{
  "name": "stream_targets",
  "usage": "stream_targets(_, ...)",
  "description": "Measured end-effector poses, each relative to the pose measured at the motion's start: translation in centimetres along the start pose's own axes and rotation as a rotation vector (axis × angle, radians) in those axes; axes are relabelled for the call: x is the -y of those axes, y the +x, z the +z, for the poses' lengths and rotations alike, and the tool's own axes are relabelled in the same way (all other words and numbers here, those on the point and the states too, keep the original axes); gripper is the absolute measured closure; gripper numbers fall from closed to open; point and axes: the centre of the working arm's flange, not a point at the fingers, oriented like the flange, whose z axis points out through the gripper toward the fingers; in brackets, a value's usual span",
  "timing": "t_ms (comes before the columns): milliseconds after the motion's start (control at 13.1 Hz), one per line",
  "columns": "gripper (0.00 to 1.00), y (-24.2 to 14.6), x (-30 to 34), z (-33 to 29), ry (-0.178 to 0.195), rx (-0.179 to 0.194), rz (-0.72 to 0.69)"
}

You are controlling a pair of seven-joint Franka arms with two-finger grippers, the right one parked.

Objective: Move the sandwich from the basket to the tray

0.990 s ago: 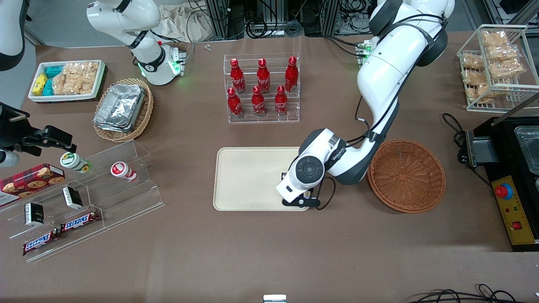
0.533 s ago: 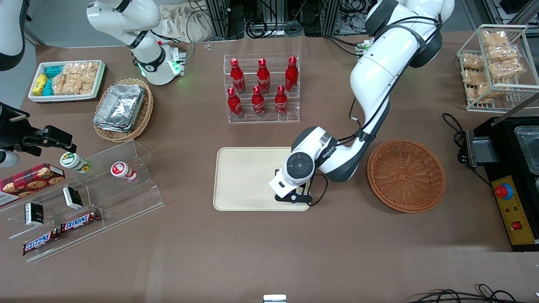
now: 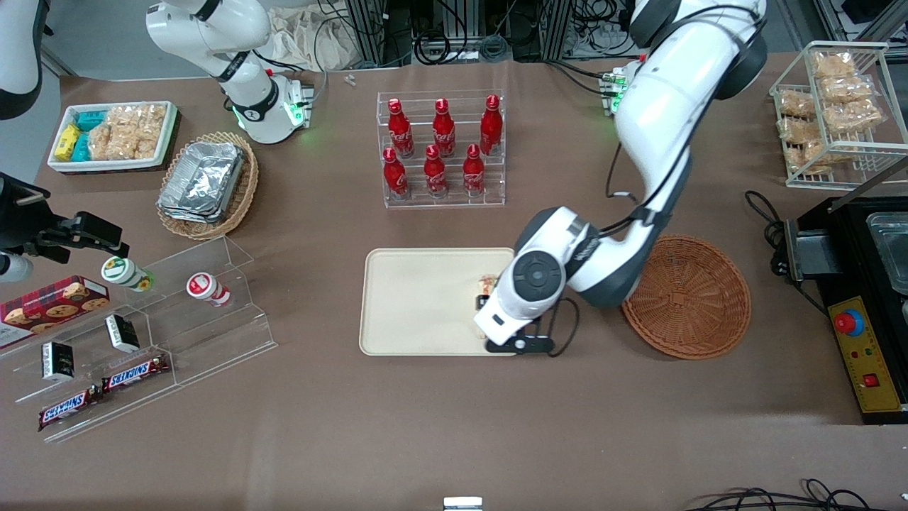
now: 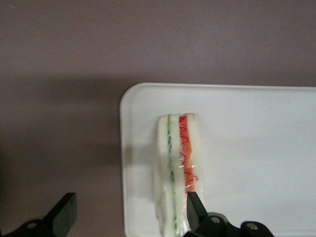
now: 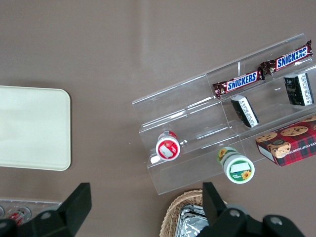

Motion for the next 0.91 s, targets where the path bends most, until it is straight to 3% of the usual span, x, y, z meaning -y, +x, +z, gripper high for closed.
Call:
stream_targets(381, 0.0, 1.1, 7.1, -10.7, 0.023, -0.051, -0.096)
stream_targets(914, 0.0, 2.9, 24.4, -19.6, 0.05, -0.063, -0.338)
